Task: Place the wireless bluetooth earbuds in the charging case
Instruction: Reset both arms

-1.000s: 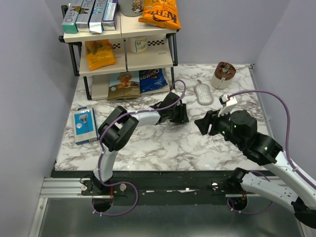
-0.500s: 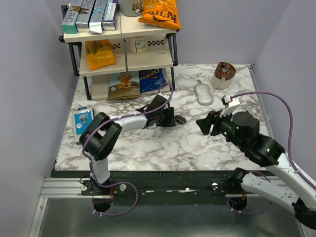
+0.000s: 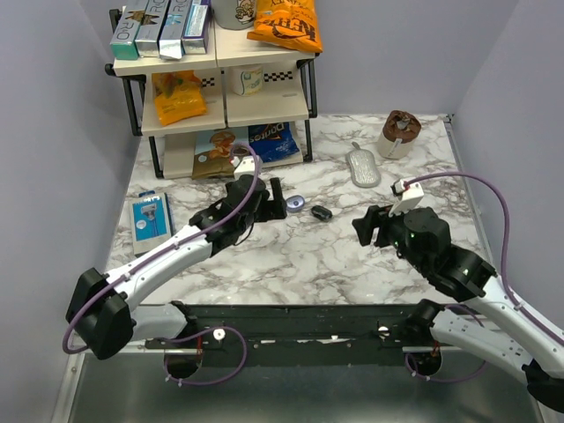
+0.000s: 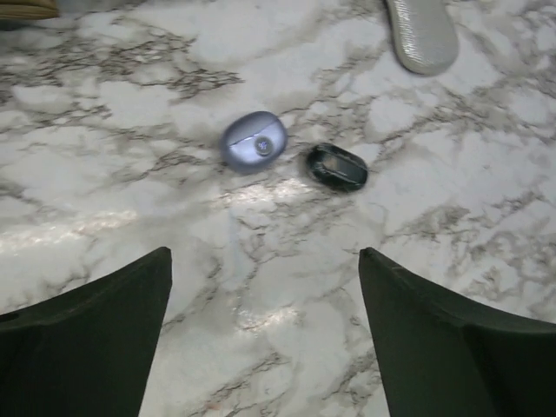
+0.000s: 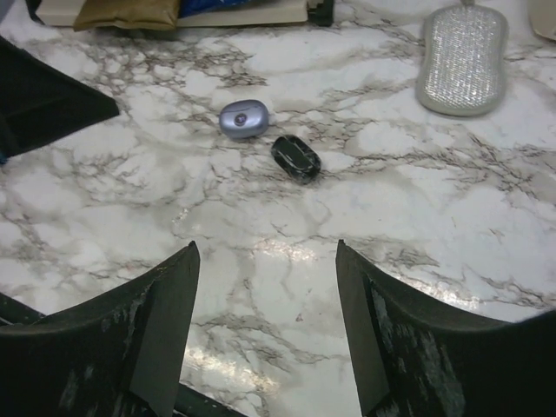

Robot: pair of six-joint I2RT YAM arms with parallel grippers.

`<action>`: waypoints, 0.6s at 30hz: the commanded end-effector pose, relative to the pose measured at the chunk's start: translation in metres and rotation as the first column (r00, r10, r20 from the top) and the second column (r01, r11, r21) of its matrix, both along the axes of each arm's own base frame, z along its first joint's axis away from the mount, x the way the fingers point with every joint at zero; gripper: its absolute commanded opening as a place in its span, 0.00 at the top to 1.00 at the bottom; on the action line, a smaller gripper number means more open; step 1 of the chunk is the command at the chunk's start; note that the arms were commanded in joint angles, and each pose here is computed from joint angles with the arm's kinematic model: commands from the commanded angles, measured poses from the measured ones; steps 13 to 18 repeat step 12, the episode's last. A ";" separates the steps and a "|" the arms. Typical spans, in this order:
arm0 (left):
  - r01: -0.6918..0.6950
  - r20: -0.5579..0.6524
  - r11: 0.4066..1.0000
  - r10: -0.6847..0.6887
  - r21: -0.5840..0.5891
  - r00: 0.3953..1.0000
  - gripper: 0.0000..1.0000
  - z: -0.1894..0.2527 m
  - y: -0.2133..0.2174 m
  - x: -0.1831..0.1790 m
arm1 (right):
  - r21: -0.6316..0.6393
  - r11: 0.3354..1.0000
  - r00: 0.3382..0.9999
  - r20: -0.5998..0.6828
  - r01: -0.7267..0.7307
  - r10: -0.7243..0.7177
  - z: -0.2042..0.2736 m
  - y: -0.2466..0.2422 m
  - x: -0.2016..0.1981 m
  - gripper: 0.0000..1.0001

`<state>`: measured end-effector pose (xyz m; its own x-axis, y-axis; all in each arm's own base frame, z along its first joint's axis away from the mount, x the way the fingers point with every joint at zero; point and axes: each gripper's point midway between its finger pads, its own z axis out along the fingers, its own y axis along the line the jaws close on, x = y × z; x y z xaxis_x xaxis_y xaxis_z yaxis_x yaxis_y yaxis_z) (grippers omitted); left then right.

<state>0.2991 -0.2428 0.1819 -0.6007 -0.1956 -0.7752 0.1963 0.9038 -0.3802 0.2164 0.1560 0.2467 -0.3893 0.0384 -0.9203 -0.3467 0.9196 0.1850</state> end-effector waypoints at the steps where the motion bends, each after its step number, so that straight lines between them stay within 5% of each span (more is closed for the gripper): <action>1: -0.221 -0.024 0.965 0.227 0.141 0.974 0.01 -0.022 0.058 -0.011 | 0.021 0.994 0.991 0.068 0.110 -0.111 0.011 -0.015 0.014 0.23; 18: -0.137 0.092 0.989 0.131 0.058 0.987 0.01 0.020 0.062 -0.025 | 0.001 0.985 0.985 0.015 0.174 -0.174 0.002 -0.017 0.020 0.19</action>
